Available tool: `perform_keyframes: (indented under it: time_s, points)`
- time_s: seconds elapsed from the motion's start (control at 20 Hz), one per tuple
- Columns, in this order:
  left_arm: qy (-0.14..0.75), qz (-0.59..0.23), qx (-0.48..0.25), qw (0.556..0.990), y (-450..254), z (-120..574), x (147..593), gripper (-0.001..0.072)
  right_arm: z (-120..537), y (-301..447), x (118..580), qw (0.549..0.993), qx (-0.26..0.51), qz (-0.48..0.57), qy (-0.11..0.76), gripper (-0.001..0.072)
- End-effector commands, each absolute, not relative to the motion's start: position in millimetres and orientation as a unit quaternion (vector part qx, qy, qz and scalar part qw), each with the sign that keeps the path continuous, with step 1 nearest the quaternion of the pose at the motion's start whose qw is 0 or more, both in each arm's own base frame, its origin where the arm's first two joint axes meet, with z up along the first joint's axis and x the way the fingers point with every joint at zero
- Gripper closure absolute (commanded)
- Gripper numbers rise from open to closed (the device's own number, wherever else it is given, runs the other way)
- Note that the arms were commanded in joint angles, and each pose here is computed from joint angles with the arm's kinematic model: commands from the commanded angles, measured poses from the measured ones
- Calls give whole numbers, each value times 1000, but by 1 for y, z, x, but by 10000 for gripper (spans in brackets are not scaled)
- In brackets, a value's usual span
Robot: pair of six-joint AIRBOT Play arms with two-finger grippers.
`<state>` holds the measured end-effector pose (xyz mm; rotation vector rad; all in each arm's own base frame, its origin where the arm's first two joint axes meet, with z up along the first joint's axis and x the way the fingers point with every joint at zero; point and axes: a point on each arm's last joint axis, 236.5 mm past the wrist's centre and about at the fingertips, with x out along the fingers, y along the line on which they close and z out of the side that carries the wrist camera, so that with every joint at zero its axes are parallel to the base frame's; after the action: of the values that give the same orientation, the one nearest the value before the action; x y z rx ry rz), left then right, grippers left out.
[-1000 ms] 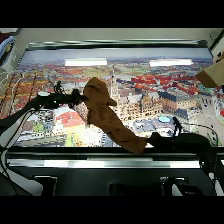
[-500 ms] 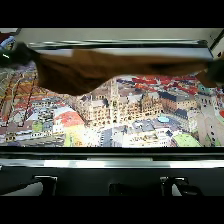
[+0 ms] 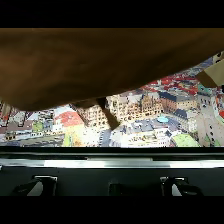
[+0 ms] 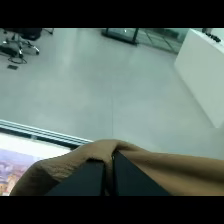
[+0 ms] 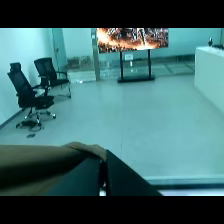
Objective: Fold the clothes and pants, and hang the long-sleeved shirts on hangers.
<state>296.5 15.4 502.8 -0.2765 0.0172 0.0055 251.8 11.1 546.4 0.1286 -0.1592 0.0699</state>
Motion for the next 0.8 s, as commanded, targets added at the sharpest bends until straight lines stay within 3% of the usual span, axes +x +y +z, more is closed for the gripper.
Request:
perform_keyframes:
  time_s: [0.0, 0.25, 0.35, 0.55, 0.75]
  points:
    - [85, -3, -142, 986, 8, 462, 298, 691, 498, 14, 288, 991, 125, 44, 30, 685]
    - [310, -64, -181, 931, -32, 289, 400, 690, 327, 28, 393, 917, 212, 62, 332, 685]
    - [391, -72, -189, 898, -52, 204, 436, 691, 263, 22, 432, 883, 226, 49, 408, 684]
    - [491, -69, -196, 846, -87, 59, 491, 691, 153, 9, 517, 842, 278, 15, 463, 684]
    - [511, -69, -262, 815, -115, -20, 528, 690, 71, 30, 588, 836, 317, 19, 447, 684]
